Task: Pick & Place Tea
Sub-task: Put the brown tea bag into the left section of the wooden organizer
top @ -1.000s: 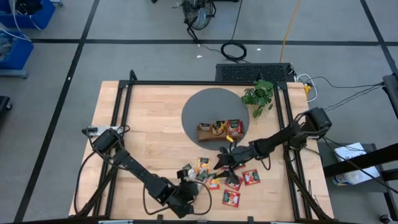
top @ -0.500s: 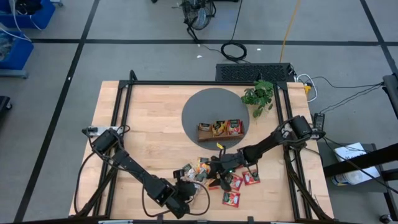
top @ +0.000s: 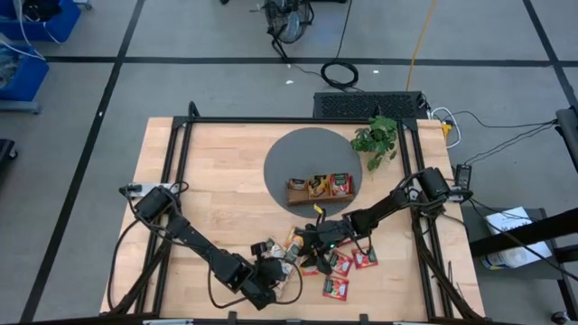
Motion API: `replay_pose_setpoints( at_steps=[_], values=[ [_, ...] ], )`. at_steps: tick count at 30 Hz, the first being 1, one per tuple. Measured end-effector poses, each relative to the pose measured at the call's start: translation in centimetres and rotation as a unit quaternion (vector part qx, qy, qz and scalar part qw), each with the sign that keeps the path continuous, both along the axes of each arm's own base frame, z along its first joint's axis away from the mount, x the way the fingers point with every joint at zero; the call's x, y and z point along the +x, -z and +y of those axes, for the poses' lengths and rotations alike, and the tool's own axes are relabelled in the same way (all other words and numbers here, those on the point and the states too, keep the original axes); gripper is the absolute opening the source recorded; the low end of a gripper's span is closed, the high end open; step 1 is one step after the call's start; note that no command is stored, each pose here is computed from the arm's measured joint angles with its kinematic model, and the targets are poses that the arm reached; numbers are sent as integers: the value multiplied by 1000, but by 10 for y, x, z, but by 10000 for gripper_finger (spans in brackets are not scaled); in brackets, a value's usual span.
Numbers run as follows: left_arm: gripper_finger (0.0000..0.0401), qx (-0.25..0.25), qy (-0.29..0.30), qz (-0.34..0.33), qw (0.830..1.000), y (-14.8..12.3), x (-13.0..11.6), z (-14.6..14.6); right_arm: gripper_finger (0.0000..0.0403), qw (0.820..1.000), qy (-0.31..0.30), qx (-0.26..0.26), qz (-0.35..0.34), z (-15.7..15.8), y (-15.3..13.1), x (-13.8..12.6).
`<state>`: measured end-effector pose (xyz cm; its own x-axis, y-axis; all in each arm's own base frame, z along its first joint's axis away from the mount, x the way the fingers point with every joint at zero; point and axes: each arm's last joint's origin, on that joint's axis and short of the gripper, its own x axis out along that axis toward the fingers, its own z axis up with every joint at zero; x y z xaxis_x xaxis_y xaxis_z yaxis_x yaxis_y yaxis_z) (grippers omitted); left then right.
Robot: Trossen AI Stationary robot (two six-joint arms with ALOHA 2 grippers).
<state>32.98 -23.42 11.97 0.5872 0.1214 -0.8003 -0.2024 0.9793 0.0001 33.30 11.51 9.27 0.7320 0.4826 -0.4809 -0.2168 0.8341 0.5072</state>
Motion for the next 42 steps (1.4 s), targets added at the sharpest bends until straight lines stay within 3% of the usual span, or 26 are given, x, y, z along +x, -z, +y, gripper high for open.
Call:
replay_pose_setpoints(
  at_steps=[19, 23, 30, 35, 42],
  values=[
    [69, 10, -11, -47, 999, 15, 23, 11, 174, 1000, -3, -9, 20, 2, 3, -3],
    [69, 9, -10, -47, 999, 15, 23, 10, 135, 1000, 5, -24, 14, 1, 4, -3],
    [69, 22, -5, -56, 998, 16, 21, 7, 15, 999, -8, -50, -1, 3, 4, -4],
    [69, 27, -1, -77, 997, 14, 22, 3, 15, 998, -14, -55, -23, 3, -3, -3],
    [69, 45, 36, -101, 993, -1, 25, -12, 3, 993, -33, -77, -84, 3, -36, -4]
  ],
)
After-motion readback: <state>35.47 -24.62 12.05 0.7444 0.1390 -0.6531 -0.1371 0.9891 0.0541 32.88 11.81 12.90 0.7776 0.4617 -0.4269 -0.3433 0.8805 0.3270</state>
